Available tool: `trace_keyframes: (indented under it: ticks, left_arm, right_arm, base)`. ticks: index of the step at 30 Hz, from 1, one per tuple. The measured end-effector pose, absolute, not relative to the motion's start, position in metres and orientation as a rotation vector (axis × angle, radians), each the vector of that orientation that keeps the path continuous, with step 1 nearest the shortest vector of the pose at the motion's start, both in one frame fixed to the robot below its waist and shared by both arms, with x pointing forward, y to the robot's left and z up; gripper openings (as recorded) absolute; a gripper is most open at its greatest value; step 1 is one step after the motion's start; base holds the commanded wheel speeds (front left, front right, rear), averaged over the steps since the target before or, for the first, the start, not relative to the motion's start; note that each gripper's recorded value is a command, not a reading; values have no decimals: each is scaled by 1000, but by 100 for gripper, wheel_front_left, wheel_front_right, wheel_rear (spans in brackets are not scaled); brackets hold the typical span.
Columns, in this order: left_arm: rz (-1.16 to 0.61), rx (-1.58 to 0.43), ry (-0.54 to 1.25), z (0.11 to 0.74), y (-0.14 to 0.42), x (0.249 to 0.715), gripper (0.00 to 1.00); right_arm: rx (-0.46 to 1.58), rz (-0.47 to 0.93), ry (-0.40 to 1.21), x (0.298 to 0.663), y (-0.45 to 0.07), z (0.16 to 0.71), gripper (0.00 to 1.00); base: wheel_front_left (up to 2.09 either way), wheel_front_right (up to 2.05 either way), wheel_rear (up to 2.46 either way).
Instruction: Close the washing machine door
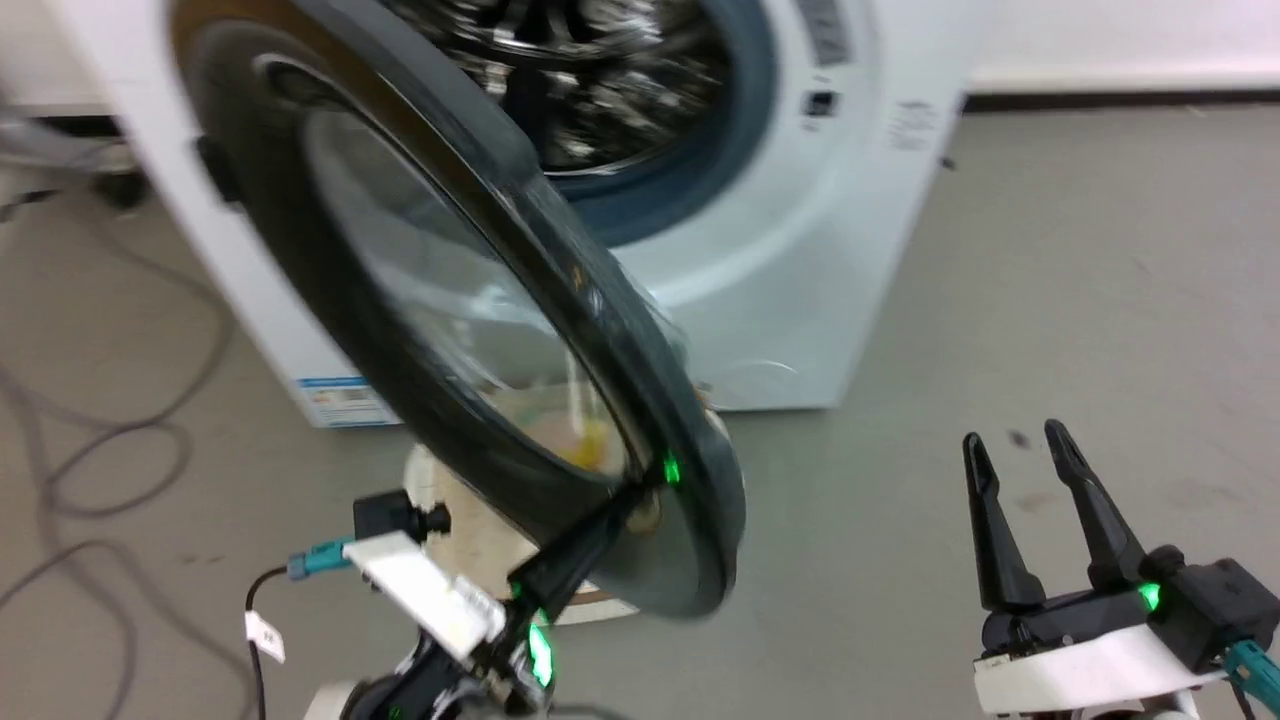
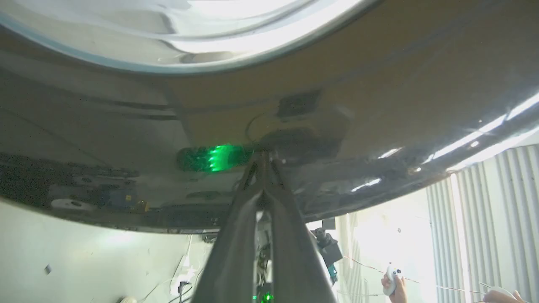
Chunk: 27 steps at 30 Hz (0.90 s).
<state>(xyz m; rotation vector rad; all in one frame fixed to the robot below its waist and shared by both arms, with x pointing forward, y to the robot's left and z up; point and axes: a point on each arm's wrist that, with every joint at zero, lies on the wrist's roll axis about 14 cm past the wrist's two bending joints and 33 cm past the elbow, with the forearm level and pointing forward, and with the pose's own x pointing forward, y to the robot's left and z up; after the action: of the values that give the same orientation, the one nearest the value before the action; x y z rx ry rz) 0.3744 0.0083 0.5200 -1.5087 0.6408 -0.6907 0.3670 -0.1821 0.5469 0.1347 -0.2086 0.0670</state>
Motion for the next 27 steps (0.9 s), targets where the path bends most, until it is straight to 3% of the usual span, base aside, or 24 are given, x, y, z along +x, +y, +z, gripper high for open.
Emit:
trace_keyframes:
  ticks: [18, 27]
  left_arm:
    - [-625, -1549, 498, 534, -86, 491, 0]
    - [-621, -1522, 500, 534, -90, 494, 0]
  right_arm:
    - [89, -155, -140, 333, -243, 530, 100]
    - [96, -150, -144, 335, -241, 530, 100]
  base:
    - [0, 0, 0]
    - [0, 0, 0]
